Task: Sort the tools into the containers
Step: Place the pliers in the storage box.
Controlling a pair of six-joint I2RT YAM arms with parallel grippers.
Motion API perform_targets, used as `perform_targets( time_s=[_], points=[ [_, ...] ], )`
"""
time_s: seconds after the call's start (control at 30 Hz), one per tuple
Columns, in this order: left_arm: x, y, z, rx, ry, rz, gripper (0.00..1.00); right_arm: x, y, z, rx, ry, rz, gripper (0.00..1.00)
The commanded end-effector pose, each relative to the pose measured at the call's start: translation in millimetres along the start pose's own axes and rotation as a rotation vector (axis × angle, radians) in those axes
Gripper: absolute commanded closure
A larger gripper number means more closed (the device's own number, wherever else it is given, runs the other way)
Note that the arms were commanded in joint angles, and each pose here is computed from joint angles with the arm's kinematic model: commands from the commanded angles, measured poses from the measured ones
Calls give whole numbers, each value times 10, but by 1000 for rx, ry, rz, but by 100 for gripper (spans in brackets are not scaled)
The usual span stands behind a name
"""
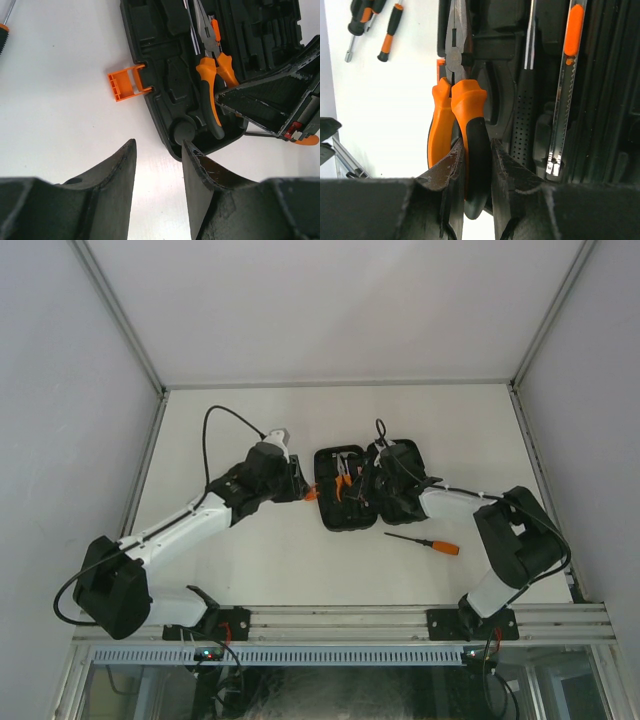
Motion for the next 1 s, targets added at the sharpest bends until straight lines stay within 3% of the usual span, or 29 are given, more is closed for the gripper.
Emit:
perform_targets(
  time_s=[0.0, 0.97],
  points=[
    [64, 42, -57, 28, -53, 5, 54, -13, 232, -174, 6, -70, -49, 100],
    [169, 172, -83, 37, -80, 7, 54, -181, 213, -160, -43, -44, 71, 100]
  ],
)
Point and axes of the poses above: each gripper's point midway between its finger pads, its own x axis back along the fingers, its own y axis along the line the jaws close on, z = x × y, the point moved 8 cm from there along x, back along the fingers, and after that the axes turned 7 degrees about -x, right-handed, at the moved point
